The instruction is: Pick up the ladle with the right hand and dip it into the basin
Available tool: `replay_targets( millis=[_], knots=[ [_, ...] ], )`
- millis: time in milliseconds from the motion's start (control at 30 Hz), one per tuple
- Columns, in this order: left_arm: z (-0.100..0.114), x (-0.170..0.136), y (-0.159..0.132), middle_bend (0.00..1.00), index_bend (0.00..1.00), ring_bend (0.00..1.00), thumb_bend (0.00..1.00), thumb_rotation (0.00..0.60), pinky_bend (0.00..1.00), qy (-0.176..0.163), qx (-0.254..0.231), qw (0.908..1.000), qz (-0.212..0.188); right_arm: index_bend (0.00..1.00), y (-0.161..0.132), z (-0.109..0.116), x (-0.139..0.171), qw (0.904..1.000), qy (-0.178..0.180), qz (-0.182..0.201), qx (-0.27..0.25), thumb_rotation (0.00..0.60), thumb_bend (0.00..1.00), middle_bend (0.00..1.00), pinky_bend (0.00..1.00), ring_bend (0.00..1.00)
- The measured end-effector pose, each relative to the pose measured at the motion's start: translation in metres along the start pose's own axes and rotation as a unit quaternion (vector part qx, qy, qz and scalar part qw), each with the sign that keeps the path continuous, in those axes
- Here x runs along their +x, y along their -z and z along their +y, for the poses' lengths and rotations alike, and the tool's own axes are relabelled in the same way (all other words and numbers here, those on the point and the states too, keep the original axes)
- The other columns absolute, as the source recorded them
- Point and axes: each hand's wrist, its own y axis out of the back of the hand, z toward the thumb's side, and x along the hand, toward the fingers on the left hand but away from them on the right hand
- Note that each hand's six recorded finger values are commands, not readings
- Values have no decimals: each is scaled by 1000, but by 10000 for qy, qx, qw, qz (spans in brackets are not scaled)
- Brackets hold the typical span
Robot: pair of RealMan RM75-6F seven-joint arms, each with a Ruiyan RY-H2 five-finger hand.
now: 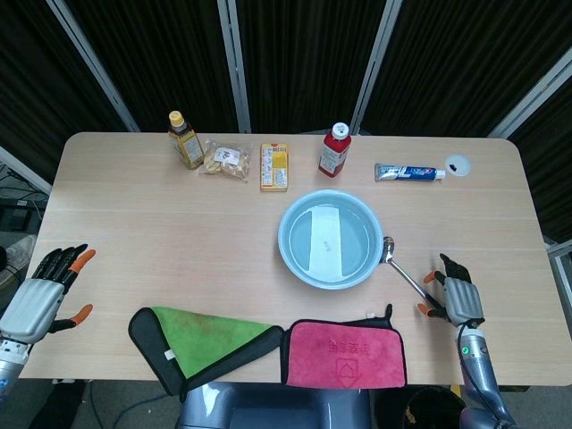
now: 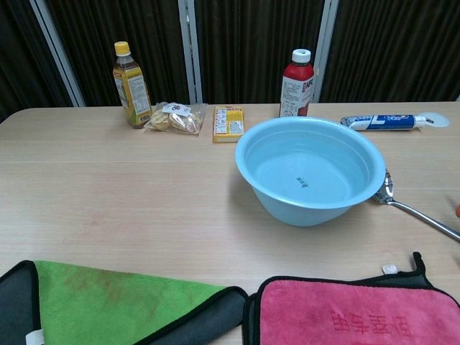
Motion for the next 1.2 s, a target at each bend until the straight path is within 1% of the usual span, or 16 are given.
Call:
replay_targets(
  millis=[367,600,833,1200],
  knots=[
    [2,0,1,0,48,0,296,600,0,-1,-23,10000,-16,406,1,-10,-3,9998,31,-2,-206,600,146,0,0,0],
    [1,0,2,0,48,0,295,600,0,5,-8,10000,-8,417,3,-17,-11,9997,-10,-1,-239,600,146,0,0,0],
    [2,1,4,0,48,0,298,600,0,-4,16,10000,34,416,5,-16,-19,9998,-11,-21,-209,600,146,0,0,0],
    [-2,3,2,0,48,0,306,600,0,55,58,10000,15,423,13,-18,-20,9997,-61,-97,-201,600,147,0,0,0]
  ],
)
